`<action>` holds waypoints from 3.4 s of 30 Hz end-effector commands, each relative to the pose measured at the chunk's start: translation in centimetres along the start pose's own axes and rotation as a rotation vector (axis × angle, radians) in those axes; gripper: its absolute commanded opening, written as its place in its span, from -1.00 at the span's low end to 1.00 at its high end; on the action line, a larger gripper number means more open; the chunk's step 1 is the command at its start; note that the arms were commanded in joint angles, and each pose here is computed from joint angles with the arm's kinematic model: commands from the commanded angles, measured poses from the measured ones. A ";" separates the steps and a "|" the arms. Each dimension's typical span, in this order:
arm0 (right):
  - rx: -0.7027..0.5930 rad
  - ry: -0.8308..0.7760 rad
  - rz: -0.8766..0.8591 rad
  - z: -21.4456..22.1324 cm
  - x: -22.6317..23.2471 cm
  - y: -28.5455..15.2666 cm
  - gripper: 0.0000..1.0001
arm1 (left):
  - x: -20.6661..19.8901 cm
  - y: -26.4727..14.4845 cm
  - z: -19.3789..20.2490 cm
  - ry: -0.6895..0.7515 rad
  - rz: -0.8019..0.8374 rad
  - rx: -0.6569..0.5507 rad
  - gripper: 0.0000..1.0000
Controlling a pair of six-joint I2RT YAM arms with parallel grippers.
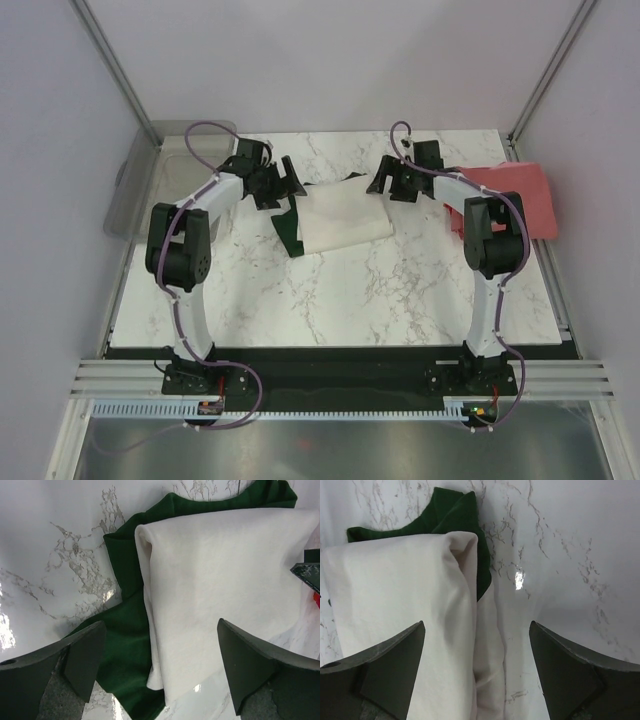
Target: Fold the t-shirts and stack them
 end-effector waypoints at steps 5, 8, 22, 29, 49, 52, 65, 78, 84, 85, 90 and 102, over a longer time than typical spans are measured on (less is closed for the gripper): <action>0.048 -0.012 -0.010 0.7 -0.5 3.3 0.80 | 1.2 3.1 -1.3 0.066 -0.012 -0.030 0.97; 0.054 -0.004 0.009 0.8 -1.0 4.0 0.64 | 1.5 3.9 -1.6 0.064 -0.022 -0.027 0.89; 0.080 -0.074 0.067 3.0 0.3 4.7 0.49 | 2.8 7.0 -0.3 0.071 -0.010 0.052 0.33; -0.094 -0.109 0.156 -1.0 0.4 -1.9 0.81 | 3.1 6.6 -0.3 0.133 0.005 0.052 -0.49; -0.237 -0.236 0.946 -2.5 -8.6 -11.3 0.02 | 3.2 4.2 -1.7 0.167 0.025 0.002 -0.96; -0.234 -0.275 1.072 -3.0 -9.5 -11.1 0.00 | 3.4 4.2 -1.5 0.164 0.024 0.008 -0.96; -0.190 -0.362 1.351 -3.6 -13.4 -8.4 0.11 | 3.6 3.9 -1.6 0.164 0.021 0.003 -0.96; -0.155 -0.374 1.466 -3.6 -16.3 -8.6 -0.35 | 3.7 3.6 -1.6 0.163 0.014 0.002 -0.96; -0.154 -0.339 1.384 -3.3 -14.9 -7.9 -1.00 | 3.9 3.3 -1.5 0.166 0.006 0.001 -0.96; -0.144 -0.329 1.340 -3.1 -14.3 -7.4 -1.00 | 4.0 3.3 -1.4 0.167 -0.001 0.002 -0.96; -0.137 -0.295 1.176 -2.4 -11.0 -6.7 -1.00 | 4.7 3.1 -1.3 0.152 -0.017 0.009 -0.96; -0.138 -0.267 0.895 -1.8 -3.6 -3.3 -0.90 | 4.7 2.9 -1.3 0.155 -0.022 0.010 -0.96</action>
Point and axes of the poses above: each gripper's point midway between its finger pads, its own y axis out along the fingers, its own x axis along the line the jaws close on, z = x × y, the point moved 2 cm from there along -y, back along the fingers, and after that the axes turned 9 degrees about y, right-handed, at the moved point
